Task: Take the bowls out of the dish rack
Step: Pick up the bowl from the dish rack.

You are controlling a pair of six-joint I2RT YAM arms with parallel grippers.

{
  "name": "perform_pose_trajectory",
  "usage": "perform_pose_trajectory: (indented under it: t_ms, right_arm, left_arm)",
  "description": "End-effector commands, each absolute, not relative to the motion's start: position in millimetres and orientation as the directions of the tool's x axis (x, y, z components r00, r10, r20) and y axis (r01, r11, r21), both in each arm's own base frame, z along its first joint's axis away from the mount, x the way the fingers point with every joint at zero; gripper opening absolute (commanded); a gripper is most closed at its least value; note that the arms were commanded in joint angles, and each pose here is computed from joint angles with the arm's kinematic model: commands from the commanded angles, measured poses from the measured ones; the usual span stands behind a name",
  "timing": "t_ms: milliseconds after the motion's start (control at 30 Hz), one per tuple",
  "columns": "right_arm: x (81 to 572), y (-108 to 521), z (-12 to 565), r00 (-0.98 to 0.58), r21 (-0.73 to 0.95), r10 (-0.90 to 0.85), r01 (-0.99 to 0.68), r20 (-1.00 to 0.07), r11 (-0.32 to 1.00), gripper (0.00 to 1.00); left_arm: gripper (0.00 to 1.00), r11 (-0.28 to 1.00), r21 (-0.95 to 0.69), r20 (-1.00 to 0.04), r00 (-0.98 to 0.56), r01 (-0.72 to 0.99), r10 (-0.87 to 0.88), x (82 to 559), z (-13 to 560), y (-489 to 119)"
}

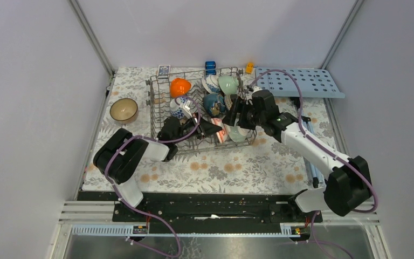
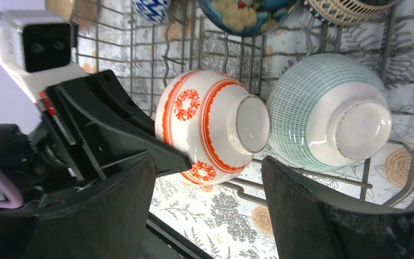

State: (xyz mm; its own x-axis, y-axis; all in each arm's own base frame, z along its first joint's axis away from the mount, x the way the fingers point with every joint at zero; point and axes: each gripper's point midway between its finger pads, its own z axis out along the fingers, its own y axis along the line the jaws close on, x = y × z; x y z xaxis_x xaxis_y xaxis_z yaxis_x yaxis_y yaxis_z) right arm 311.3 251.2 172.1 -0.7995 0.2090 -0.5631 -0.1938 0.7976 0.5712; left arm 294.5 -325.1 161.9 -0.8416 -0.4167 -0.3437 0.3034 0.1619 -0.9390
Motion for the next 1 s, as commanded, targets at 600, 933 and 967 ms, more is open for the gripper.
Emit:
perform_pose_trajectory:
  t_ms: [600, 933, 967]
  right_arm:
    - [282, 240, 288, -0.598, 0.689, 0.385, -0.44, -0.703, 0.576, 0.83]
    - [231, 212, 337, -0.52, 0.601, 0.329, -0.534, -0.788, 0.595, 0.85]
    - [226, 209, 341, -0.512, 0.593, 0.326, -0.539, -0.795, 0.598, 0.85]
  left_arm:
    - [0.0, -0.072, -0.835, -0.467, -0.773, 0.545, -0.43, 273, 274, -311]
    - [0.0, 0.158, -0.689, -0.717, -0.632, 0.708, -0.294, 238, 318, -293]
    - [0.0, 0.199, -0.661, -0.746, -0.606, 0.724, -0.276, 234, 321, -288]
